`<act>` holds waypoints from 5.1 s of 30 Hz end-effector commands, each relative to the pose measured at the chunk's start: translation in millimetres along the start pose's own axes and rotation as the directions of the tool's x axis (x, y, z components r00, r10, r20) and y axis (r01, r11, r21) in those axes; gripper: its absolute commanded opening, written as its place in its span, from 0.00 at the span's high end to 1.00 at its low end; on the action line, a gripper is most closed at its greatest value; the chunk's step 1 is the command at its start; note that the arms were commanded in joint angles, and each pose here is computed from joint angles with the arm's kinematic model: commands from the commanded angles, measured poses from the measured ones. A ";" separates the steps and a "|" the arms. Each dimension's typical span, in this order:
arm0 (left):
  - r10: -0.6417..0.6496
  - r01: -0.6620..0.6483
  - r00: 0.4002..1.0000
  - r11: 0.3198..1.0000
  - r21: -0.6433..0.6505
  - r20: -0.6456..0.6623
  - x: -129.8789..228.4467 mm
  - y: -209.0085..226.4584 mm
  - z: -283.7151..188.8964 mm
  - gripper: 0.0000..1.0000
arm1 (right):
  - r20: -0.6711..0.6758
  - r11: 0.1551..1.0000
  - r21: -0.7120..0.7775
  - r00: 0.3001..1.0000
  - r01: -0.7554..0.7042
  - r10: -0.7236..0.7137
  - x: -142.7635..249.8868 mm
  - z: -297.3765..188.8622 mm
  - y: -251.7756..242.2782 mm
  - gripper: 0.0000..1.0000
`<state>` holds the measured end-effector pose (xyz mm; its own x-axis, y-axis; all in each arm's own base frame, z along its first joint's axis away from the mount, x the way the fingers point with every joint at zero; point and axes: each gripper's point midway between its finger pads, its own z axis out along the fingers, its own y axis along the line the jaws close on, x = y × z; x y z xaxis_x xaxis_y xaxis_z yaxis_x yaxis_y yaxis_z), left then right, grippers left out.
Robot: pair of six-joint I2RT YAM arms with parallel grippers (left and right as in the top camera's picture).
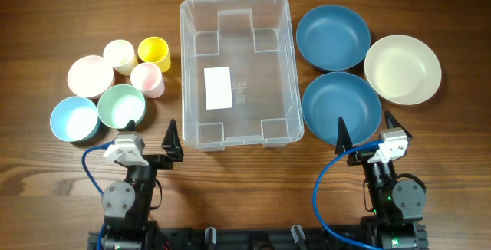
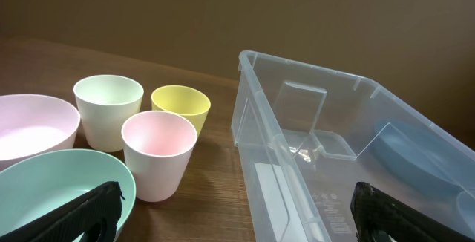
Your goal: Pack container
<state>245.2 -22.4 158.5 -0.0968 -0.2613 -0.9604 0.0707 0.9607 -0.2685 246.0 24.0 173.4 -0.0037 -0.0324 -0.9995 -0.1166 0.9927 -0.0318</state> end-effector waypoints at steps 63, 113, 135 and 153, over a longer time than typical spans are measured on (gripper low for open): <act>0.169 -0.174 0.983 0.982 -0.073 -0.065 14.1 16.2 3.9 0.00 | -0.034 0.995 -0.008 0.995 0.097 -0.097 7.9 2.2 1.4 0.00; 0.169 -0.174 0.983 0.982 -0.073 -0.065 14.1 16.2 3.9 0.00 | -0.034 0.995 -0.008 0.995 0.096 -0.097 7.9 2.2 1.4 0.00; 0.169 -0.174 0.983 0.982 -0.073 -0.065 14.1 16.2 3.9 0.00 | 0.083 0.967 0.006 0.964 0.254 -0.253 -20.6 1.5 3.1 0.00; 0.169 -0.174 0.983 0.982 -0.074 -0.071 15.4 16.5 4.2 0.00 | -0.038 0.999 0.027 0.999 -0.032 0.033 -89.9 24.8 -13.4 0.00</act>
<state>248.7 -14.2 141.8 -0.1507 -0.1081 -0.9826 0.0271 0.9932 -0.1134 256.1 31.4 232.8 0.0390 -0.1115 -0.9930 -0.1542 0.9812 -0.1163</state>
